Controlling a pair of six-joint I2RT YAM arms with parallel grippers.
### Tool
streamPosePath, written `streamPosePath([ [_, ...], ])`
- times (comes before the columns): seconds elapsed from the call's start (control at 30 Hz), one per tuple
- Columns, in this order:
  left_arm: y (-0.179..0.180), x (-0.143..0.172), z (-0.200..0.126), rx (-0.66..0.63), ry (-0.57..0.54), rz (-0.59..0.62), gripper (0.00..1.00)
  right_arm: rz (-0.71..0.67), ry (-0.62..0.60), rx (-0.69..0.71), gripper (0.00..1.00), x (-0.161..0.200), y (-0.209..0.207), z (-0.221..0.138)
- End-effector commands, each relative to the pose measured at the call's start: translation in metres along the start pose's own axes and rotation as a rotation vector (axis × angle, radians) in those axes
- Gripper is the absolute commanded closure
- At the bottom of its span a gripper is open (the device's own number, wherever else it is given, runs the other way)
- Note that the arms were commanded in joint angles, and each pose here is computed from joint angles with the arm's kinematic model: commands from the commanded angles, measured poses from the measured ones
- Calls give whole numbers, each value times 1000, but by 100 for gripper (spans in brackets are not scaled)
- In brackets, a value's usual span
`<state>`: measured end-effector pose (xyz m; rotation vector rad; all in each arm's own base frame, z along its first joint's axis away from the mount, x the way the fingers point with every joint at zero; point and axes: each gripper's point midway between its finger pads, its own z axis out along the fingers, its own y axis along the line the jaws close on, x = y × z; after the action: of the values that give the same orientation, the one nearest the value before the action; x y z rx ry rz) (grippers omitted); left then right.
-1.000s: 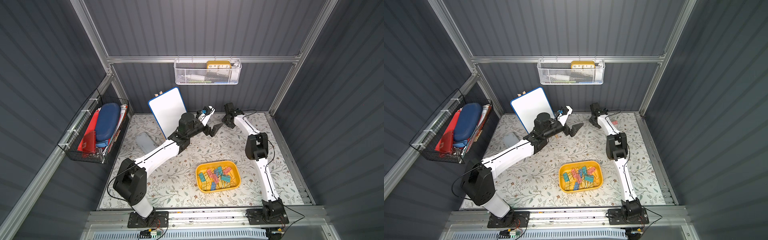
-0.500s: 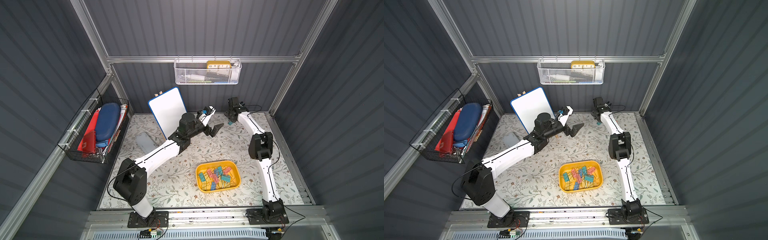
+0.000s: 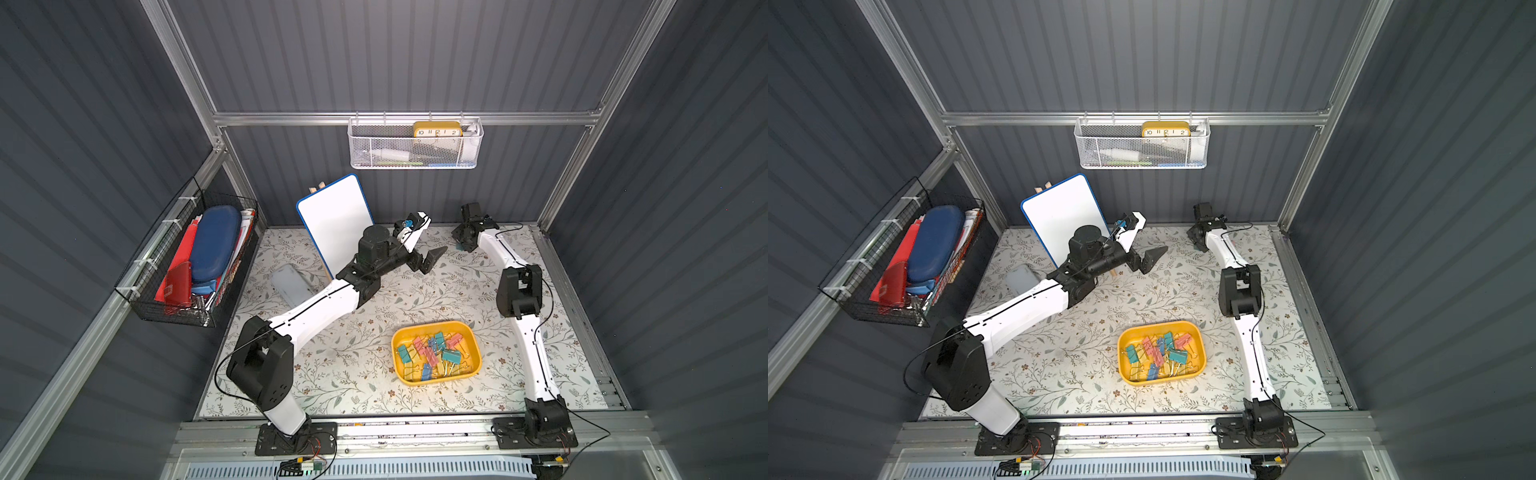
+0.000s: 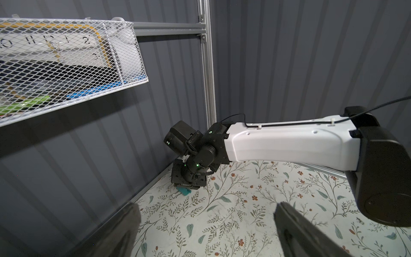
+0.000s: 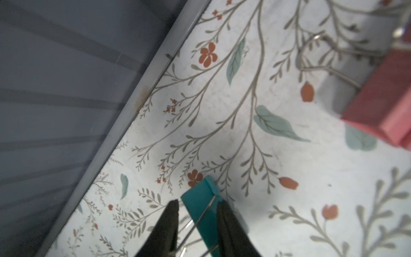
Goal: Put the binder clips in the storage box
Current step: Pick up the binder clip at the center of the board.
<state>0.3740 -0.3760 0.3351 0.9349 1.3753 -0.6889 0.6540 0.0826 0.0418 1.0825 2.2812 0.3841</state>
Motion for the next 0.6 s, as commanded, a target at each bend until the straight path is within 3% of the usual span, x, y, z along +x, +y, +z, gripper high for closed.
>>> streamPosePath([
  [0.0, -3, 1, 2, 3, -2, 12, 1, -6, 35, 18, 77, 9, -5, 0],
  [0.17, -3, -2, 1, 2, -6, 14, 1, -11, 43, 2, 82, 8, 0, -14],
  [0.4, -3, -7, 0, 2, -19, 15, 1, -37, 65, -38, 100, 7, 9, -52],
  [0.57, -6, -13, -2, 7, -31, 16, 1, -64, 92, -83, 100, 21, 10, -86],
])
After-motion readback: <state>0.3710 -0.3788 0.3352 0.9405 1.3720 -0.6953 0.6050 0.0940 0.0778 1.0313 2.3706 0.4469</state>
